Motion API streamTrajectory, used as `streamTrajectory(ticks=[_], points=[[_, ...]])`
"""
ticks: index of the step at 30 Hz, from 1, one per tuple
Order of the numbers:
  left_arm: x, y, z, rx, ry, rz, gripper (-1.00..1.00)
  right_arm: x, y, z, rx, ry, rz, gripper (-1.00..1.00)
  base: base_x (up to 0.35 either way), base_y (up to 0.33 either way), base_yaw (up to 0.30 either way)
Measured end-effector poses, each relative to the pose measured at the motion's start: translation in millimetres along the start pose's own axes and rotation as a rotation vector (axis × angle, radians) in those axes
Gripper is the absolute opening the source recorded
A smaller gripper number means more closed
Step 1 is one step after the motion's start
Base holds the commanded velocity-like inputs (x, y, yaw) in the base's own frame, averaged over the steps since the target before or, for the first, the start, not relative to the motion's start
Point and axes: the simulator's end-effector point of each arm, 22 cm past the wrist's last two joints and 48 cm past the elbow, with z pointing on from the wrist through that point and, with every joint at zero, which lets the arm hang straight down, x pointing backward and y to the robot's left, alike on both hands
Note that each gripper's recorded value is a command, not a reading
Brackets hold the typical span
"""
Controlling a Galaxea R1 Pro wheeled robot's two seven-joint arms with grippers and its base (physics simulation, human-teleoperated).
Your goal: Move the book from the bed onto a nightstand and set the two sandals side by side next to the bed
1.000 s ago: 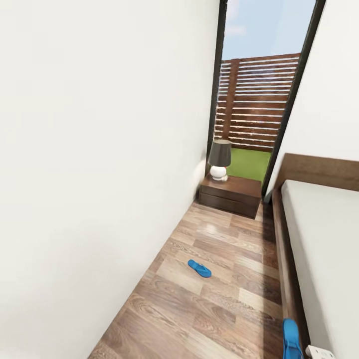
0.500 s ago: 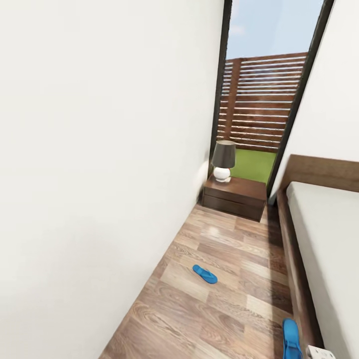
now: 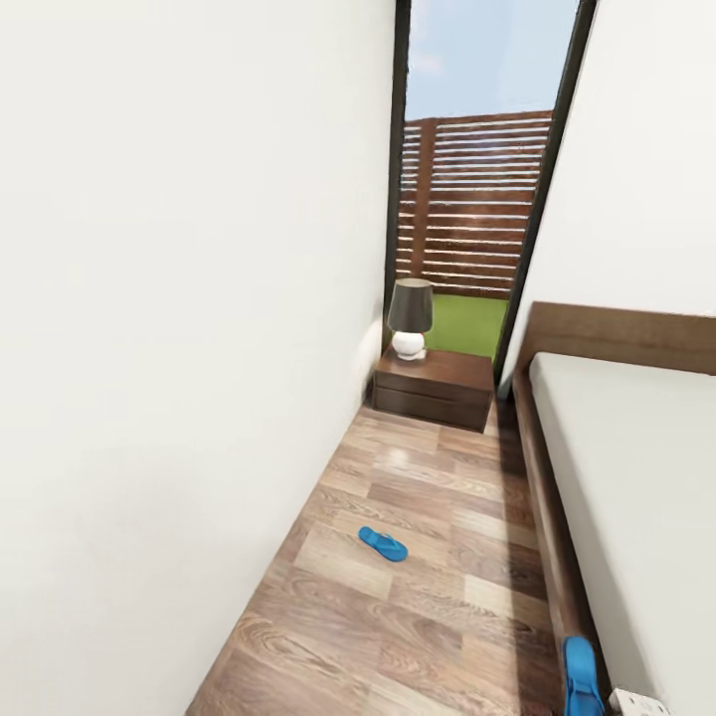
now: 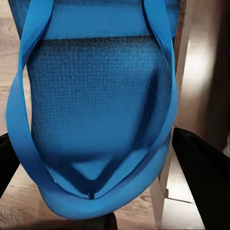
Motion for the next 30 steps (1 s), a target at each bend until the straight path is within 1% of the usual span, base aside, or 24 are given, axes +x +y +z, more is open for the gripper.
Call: streamTrajectory(ticks=[3, 7, 15, 20, 30], points=[[0.0, 0.0, 0.0, 0.000, 0.000, 0.000, 1.00, 0.0, 0.0, 0.0, 0.000, 0.000, 0.000, -1.00, 0.035, 0.028, -0.300], [-0.4, 1.1, -0.1, -0.002, -0.002, -0.001, 1.00, 0.0, 0.1, -0.2, 0.000, 0.000, 0.000, -1.00, 0.179, 0.170, -0.236], [-0.3, 1.5, -0.1, -0.002, -0.002, -0.001, 1.00, -0.1, 0.1, -0.1, 0.000, 0.000, 0.000, -1.00, 0.204, 0.200, -0.039], [-0.4, 1.4, 0.1, -0.002, -0.002, -0.001, 1.00, -0.1, 0.1, 0.0, 0.000, 0.000, 0.000, -1.00, 0.031, 0.030, -0.113], [-0.4, 1.3, 0.1, -0.002, -0.002, -0.001, 1.00, 0.0, 0.0, 0.0, 0.000, 0.000, 0.000, -1.00, 0.002, 0.002, -0.281]])
